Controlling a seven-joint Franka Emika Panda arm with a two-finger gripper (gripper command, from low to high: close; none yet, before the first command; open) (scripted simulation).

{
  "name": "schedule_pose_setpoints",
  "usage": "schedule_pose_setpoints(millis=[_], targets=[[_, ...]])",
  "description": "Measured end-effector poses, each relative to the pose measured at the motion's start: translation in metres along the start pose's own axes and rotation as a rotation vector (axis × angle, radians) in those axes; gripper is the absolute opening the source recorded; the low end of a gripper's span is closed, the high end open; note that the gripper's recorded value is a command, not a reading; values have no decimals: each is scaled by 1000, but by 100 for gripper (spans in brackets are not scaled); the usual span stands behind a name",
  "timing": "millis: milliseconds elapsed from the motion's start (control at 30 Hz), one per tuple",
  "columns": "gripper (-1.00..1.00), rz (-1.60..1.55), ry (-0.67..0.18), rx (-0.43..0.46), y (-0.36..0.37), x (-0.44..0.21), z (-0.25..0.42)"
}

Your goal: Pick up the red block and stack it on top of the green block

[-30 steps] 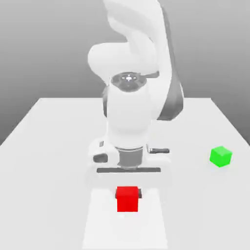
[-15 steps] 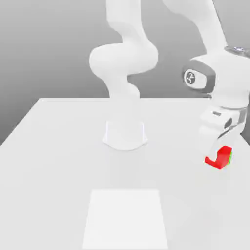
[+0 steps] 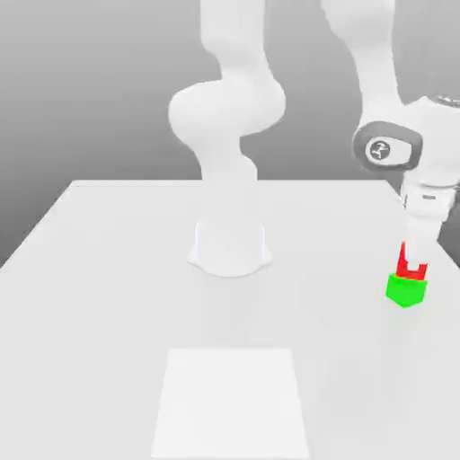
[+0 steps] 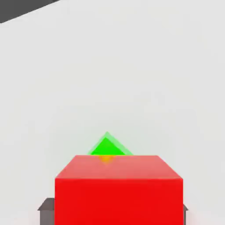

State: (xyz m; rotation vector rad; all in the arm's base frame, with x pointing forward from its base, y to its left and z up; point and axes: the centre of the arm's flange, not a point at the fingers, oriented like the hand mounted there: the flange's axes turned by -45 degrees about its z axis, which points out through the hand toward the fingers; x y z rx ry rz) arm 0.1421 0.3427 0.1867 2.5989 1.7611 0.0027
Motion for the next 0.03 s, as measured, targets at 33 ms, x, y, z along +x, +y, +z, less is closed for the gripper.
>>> schedule_pose_setpoints(millis=[33], targets=[[100,0,0,0,0,0,0]])
